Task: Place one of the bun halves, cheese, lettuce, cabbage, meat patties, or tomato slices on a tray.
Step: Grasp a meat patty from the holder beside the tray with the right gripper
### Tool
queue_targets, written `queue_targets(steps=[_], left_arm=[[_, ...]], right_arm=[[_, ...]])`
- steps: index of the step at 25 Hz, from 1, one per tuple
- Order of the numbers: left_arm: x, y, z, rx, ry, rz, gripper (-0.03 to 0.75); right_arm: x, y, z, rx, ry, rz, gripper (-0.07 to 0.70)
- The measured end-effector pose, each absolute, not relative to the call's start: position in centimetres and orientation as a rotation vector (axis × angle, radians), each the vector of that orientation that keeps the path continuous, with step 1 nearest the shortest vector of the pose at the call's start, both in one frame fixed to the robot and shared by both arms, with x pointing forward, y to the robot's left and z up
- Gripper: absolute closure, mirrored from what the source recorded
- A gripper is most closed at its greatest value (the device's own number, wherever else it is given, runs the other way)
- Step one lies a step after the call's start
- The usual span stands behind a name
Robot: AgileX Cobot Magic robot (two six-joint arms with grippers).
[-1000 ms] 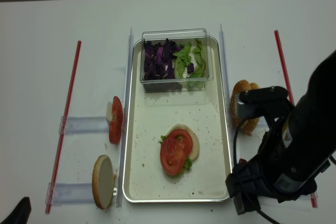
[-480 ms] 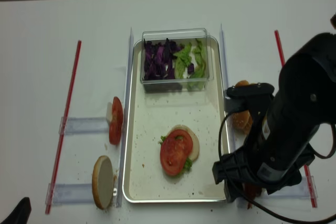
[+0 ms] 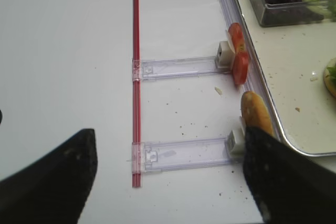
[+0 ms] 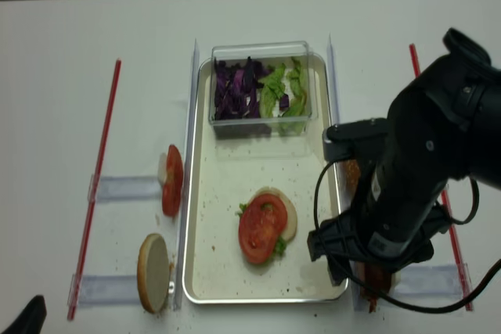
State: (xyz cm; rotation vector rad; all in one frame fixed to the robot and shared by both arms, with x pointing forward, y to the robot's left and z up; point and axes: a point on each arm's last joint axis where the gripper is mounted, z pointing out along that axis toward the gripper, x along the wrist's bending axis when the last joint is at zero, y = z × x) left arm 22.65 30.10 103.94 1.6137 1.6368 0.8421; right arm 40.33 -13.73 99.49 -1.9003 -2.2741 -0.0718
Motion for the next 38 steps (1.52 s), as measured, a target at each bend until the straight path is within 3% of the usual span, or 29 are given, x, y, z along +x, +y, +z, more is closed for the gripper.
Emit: queue_targets(steps=[5,14,38], left_arm=[[22.7,30.1,103.9,1.614,1.637,0.842,0.19],[22.7,30.1,103.9,1.614,1.637,0.842,0.19],[22.7,30.1,103.9,1.614,1.637,0.842,0.19]], right_arm=[[40.7,-13.4,99.2,-1.91,-2.275,-0.109,0.041],[41.2,-13.1,98.2,-1.917,-2.27,-0.082,0.134],[41.6,-13.2,97.9,-1.933,-2.312,-0.076,0.14]])
